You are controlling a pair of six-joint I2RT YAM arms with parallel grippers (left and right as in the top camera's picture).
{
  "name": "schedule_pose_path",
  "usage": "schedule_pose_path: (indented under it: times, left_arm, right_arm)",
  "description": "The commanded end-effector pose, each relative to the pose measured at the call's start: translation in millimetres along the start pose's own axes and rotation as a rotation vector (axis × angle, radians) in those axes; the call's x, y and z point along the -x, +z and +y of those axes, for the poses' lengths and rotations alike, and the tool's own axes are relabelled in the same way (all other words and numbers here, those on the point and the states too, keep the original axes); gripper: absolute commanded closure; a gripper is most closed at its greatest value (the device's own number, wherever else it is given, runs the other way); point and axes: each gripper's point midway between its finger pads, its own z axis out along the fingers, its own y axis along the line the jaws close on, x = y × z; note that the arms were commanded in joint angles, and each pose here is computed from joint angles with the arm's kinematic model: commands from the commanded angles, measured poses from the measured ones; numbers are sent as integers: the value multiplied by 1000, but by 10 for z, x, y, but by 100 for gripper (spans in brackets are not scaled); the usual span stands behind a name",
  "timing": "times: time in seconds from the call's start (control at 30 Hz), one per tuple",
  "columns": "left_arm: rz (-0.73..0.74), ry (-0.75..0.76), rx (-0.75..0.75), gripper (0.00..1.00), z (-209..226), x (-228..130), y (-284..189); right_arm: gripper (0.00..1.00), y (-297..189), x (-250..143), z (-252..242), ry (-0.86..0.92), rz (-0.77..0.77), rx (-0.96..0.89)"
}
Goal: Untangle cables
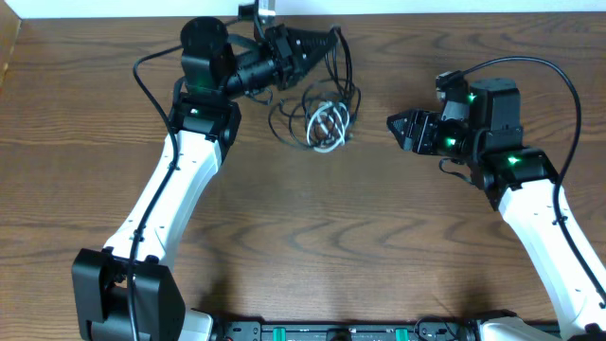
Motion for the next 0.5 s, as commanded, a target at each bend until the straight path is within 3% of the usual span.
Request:
schedule_pose_path:
  times: [0.0, 0.47]
  left_arm:
    - [-18, -6, -73, 93, -315, 39, -49]
    - [-102, 93, -114, 93, -657, 254, -62]
  right_arm:
    - [34, 9, 7, 34, 0, 3, 7]
    - [33, 8, -59, 6, 13, 29, -4]
